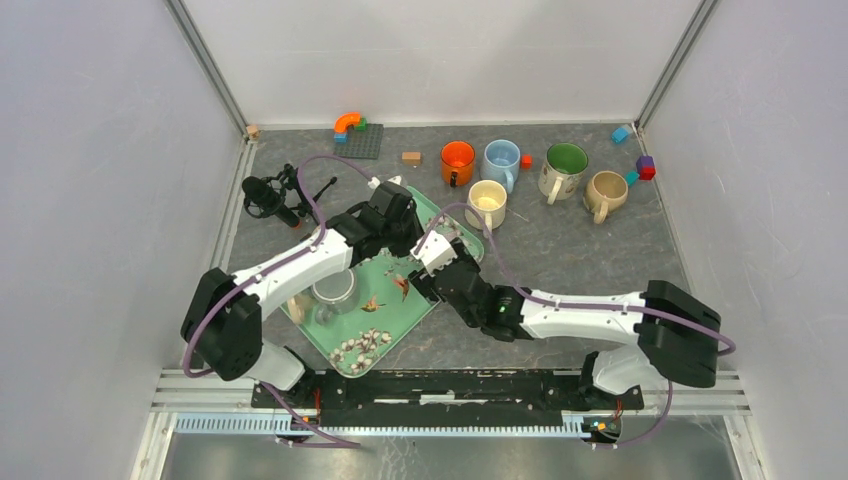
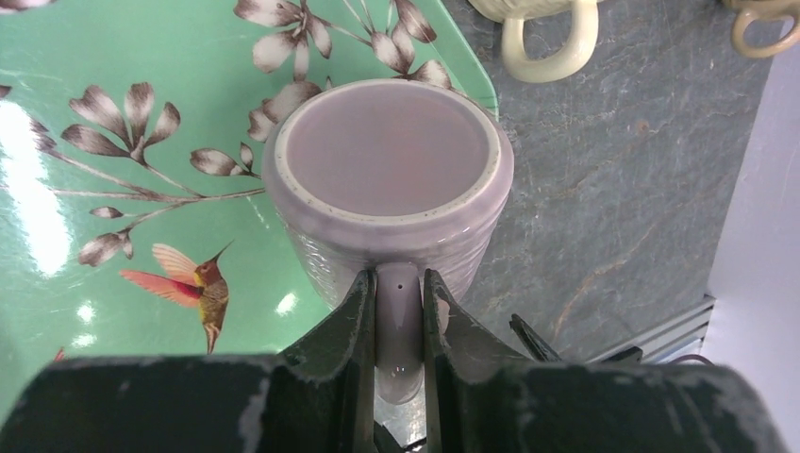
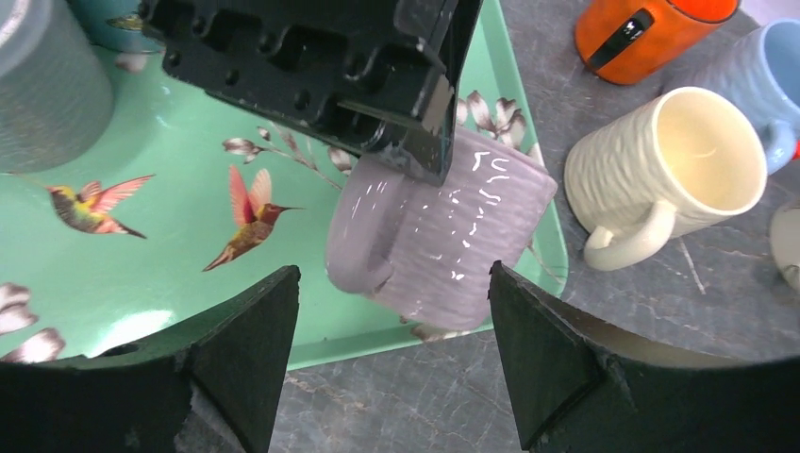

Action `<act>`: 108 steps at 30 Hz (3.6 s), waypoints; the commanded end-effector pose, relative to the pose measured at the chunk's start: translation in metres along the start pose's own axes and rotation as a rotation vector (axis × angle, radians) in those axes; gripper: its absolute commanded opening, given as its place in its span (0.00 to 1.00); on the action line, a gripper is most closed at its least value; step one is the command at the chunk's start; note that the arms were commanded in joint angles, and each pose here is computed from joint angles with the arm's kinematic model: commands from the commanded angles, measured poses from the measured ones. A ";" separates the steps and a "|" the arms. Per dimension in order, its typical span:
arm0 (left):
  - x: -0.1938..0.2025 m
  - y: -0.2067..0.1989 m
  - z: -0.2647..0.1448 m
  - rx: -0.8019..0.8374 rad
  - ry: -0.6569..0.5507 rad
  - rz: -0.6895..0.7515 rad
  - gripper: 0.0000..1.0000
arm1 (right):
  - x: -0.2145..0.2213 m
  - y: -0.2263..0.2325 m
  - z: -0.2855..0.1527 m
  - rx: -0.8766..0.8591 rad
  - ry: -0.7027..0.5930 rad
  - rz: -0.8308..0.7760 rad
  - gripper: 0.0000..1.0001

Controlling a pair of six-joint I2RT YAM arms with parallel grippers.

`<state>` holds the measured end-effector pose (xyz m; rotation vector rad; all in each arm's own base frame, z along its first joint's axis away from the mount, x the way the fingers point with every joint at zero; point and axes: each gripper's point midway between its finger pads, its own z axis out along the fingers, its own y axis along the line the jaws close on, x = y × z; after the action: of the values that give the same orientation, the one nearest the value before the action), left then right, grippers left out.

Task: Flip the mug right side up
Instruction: Turn over the cup on the tray.

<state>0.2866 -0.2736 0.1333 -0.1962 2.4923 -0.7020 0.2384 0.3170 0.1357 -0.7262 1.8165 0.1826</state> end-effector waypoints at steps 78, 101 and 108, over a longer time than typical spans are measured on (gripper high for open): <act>-0.002 -0.022 -0.035 0.330 0.000 -0.077 1.00 | 0.072 -0.081 -0.088 -0.151 0.752 -0.114 0.00; 0.010 -0.010 -0.056 0.334 -0.018 -0.062 1.00 | 0.082 -0.070 -0.084 -0.221 0.857 -0.062 0.00; 0.016 -0.006 -0.060 0.330 -0.006 -0.059 1.00 | 0.084 -0.067 -0.049 -0.215 0.833 -0.057 0.00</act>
<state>0.2458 -0.2597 0.1681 -0.1903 2.3485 -1.1194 0.2055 0.1992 0.1097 -1.1113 2.5751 0.0186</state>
